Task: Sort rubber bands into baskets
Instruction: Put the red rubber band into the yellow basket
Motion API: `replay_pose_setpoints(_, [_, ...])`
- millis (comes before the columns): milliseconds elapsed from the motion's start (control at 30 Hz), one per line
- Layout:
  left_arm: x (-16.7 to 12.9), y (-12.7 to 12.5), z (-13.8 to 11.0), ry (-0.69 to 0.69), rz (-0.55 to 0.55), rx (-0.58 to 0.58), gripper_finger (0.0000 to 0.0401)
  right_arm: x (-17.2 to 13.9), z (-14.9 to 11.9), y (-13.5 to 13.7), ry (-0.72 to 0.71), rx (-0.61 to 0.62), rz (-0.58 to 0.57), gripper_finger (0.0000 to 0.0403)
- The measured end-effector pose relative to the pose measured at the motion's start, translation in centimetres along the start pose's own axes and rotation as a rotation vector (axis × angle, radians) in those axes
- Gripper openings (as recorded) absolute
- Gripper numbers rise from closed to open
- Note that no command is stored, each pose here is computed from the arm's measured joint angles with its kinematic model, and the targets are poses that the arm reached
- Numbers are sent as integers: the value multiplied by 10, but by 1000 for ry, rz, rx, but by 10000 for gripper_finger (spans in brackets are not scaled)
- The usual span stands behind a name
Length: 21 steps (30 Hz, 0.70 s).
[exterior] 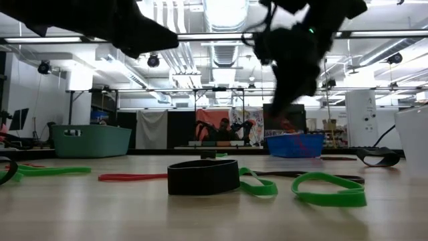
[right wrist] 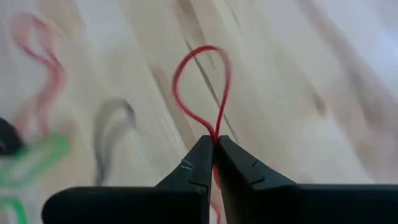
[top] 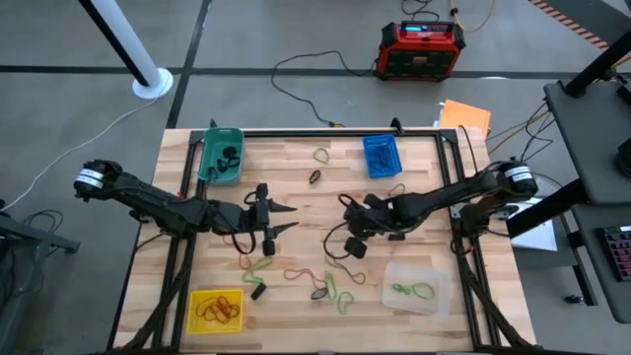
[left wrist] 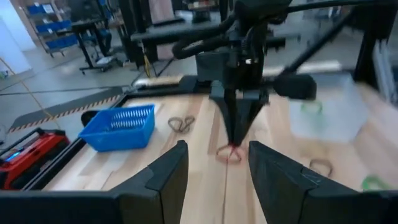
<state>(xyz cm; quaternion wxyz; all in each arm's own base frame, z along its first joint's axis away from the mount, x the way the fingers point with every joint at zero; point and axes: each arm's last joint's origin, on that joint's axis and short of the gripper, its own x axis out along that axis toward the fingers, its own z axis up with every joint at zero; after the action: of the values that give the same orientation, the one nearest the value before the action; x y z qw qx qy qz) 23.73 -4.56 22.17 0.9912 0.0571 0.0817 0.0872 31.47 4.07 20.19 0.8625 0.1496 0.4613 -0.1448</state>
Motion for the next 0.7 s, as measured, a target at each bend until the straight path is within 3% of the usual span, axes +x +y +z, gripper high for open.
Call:
replay_pose_setpoints(200, [-4, 0, -9, -30, -44, -66, 160, -9, 27, 14, -293, -140, 138, 12])
replay_pose_setpoints(433, [-6, -2, -19, 2, -123, -173, 201, -12, 49, 26, -577, -318, 189, 12])
replay_pose_setpoints(533, [-7, -4, -21, 11, -177, -191, 217, -10, 55, 29, -660, -357, 196, 12])
replay_pose_setpoints(700, [-7, -2, -20, -2, -145, -212, 230, -6, 61, 28, -724, -372, 243, 12])
